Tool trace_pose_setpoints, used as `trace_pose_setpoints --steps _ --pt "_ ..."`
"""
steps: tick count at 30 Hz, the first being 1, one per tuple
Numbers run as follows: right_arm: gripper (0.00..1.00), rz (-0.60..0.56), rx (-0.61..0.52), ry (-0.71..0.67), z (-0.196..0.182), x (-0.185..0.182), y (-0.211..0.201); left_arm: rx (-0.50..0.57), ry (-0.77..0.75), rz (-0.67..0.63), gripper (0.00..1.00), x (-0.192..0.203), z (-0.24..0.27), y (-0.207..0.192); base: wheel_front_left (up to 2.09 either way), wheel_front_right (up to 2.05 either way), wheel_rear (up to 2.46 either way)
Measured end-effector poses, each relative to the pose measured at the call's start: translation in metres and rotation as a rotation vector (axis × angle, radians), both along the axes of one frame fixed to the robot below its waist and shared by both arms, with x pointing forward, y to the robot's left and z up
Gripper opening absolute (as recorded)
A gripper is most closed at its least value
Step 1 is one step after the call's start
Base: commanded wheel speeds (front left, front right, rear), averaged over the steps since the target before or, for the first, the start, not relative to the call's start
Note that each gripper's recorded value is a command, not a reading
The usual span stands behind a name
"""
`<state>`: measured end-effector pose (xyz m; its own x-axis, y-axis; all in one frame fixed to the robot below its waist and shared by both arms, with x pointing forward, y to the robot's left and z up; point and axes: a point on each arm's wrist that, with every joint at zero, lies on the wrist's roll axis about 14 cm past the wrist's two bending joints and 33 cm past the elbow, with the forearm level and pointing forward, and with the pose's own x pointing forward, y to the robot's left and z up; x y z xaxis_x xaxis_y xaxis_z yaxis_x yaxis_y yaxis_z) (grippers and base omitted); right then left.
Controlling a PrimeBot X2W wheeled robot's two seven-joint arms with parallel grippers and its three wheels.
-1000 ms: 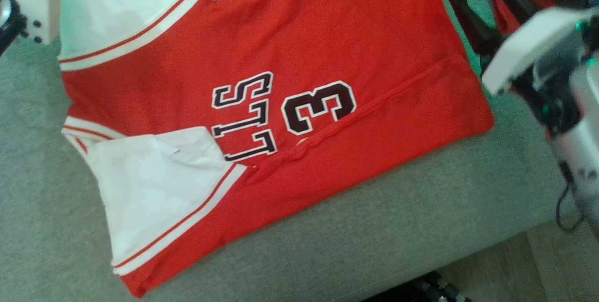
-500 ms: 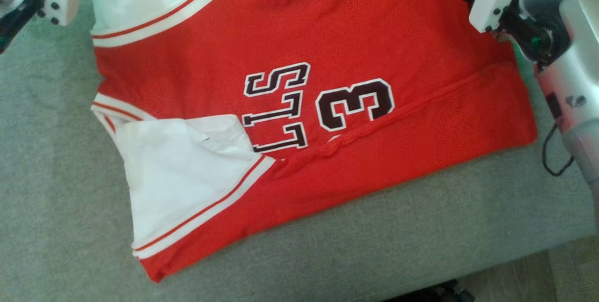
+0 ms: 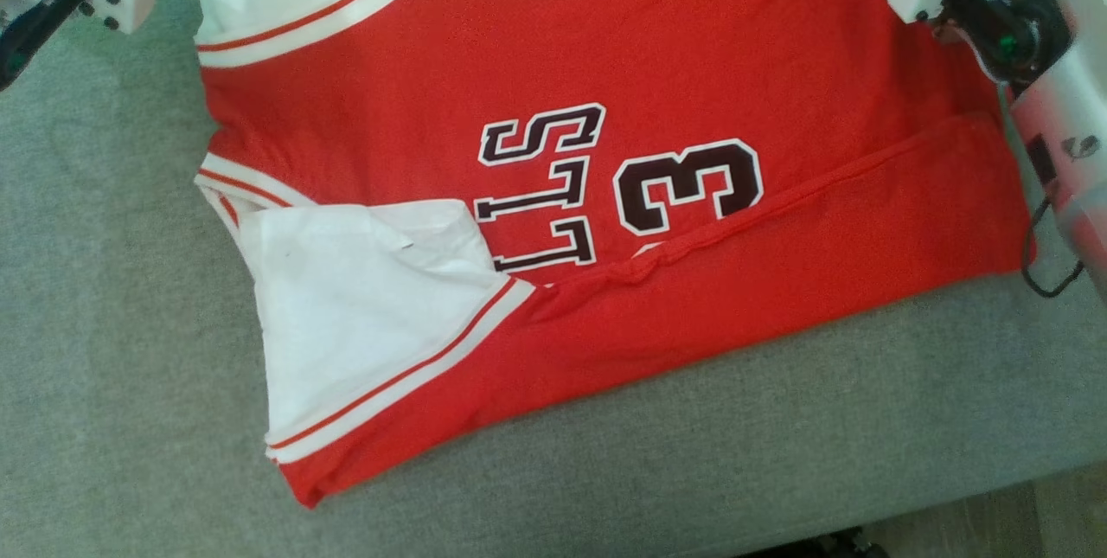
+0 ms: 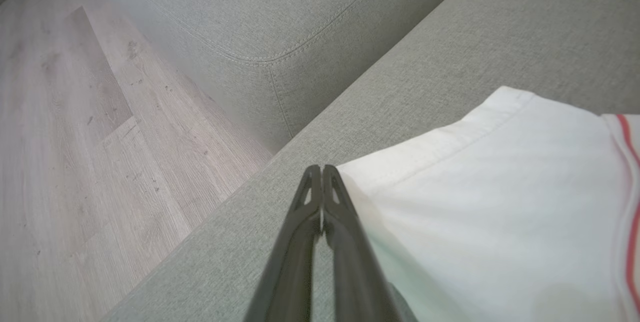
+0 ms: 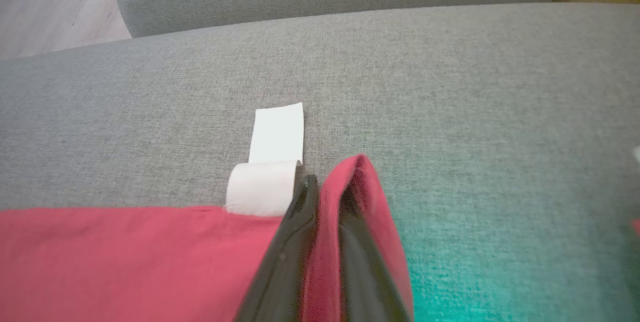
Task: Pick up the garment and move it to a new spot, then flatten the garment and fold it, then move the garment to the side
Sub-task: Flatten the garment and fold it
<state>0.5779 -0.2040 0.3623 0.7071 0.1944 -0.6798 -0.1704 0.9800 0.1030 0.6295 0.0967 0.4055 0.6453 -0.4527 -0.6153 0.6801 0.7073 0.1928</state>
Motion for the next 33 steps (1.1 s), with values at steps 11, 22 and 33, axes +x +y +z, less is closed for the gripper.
trace_pose_setpoints --steps 11,22,33 --pt "0.0 -0.024 0.036 -0.115 0.021 0.022 0.001 -0.036 -0.126 -0.014 0.0 0.012 0.019 0.005 0.0 0.0 0.0" --pt "0.0 -0.092 0.206 -0.309 0.087 0.04 -0.008 -0.17 -0.413 -0.036 0.0 0.024 0.103 -0.003 0.0 0.0 0.0" --pt "0.0 -0.092 0.29 -0.254 0.074 -0.023 -0.014 -0.238 -0.248 -0.067 0.0 -0.077 0.07 -0.003 0.0 0.0 0.0"
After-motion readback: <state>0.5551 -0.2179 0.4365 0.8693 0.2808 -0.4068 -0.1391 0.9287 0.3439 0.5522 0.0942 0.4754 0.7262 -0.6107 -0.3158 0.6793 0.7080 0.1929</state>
